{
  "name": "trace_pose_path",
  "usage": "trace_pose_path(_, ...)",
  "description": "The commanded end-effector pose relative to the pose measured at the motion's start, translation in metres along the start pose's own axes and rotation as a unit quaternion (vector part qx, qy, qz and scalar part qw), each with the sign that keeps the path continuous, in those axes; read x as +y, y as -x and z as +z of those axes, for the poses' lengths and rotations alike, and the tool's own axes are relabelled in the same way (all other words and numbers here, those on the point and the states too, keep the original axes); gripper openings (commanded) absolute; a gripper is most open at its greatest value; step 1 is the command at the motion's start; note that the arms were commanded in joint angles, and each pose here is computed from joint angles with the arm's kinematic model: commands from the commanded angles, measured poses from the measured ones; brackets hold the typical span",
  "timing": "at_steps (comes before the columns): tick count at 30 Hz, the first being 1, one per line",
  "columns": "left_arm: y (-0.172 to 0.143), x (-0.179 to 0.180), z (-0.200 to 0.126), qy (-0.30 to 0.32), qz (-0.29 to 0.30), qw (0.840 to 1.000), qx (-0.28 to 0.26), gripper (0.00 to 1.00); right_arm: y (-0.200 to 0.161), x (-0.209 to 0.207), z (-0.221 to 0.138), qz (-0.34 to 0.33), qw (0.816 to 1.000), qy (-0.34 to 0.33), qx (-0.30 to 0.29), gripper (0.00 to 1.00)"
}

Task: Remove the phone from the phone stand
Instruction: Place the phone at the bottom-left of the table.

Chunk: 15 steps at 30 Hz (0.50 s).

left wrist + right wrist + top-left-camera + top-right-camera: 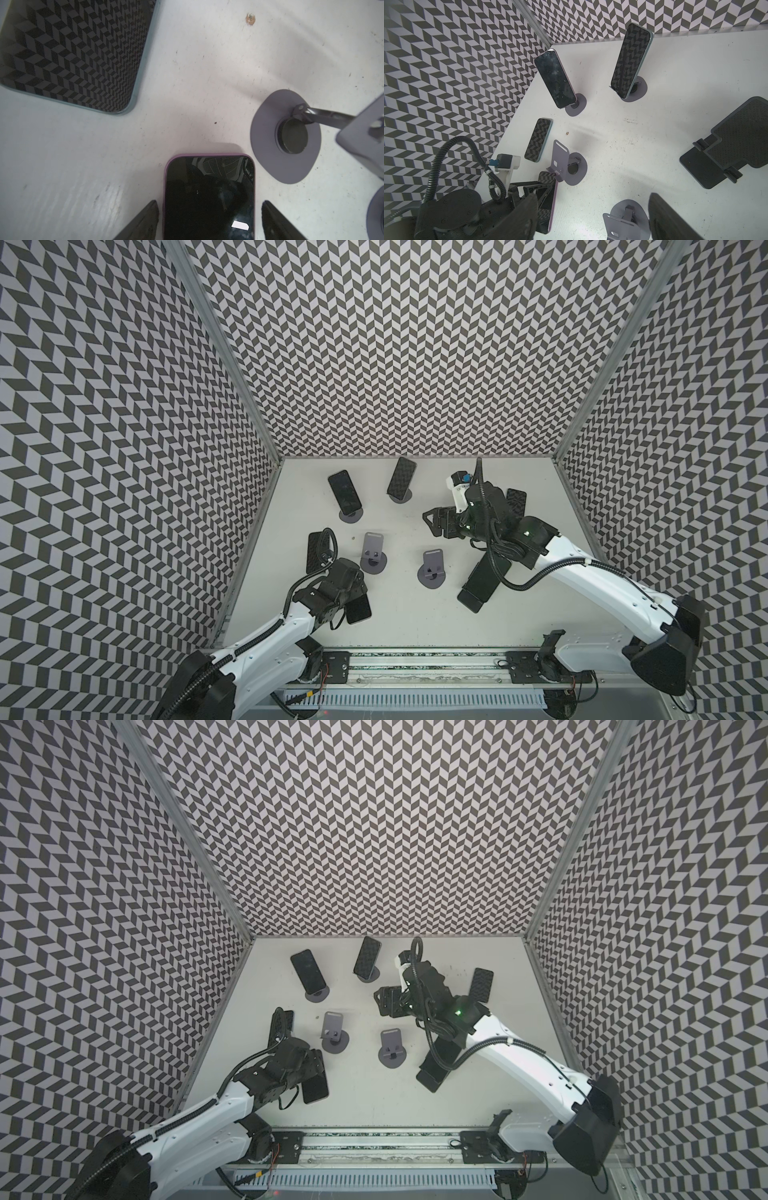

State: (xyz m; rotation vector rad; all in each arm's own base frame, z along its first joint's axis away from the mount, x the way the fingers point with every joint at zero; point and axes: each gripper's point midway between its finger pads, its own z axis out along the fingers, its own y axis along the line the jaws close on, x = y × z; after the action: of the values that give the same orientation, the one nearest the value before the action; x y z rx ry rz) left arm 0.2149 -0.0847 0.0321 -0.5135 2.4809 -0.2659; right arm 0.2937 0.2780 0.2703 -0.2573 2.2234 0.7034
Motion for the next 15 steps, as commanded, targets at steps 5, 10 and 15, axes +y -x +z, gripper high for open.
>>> trace_pose_path(5,0.005,0.009,-0.007,0.021,-0.022,0.999,-0.009,0.80,0.009,0.005,-0.008,0.001,1.000,0.011,-0.025,0.81)
trace_pose_path(10,0.016,0.003,-0.015,0.013,-0.032,0.999,-0.028,0.81,0.009,0.006,-0.006,0.004,1.000,0.012,-0.024,0.81)
trace_pose_path(15,0.025,0.002,-0.022,0.011,-0.037,0.998,-0.044,0.81,0.010,0.008,-0.004,0.006,1.000,0.013,-0.023,0.81)
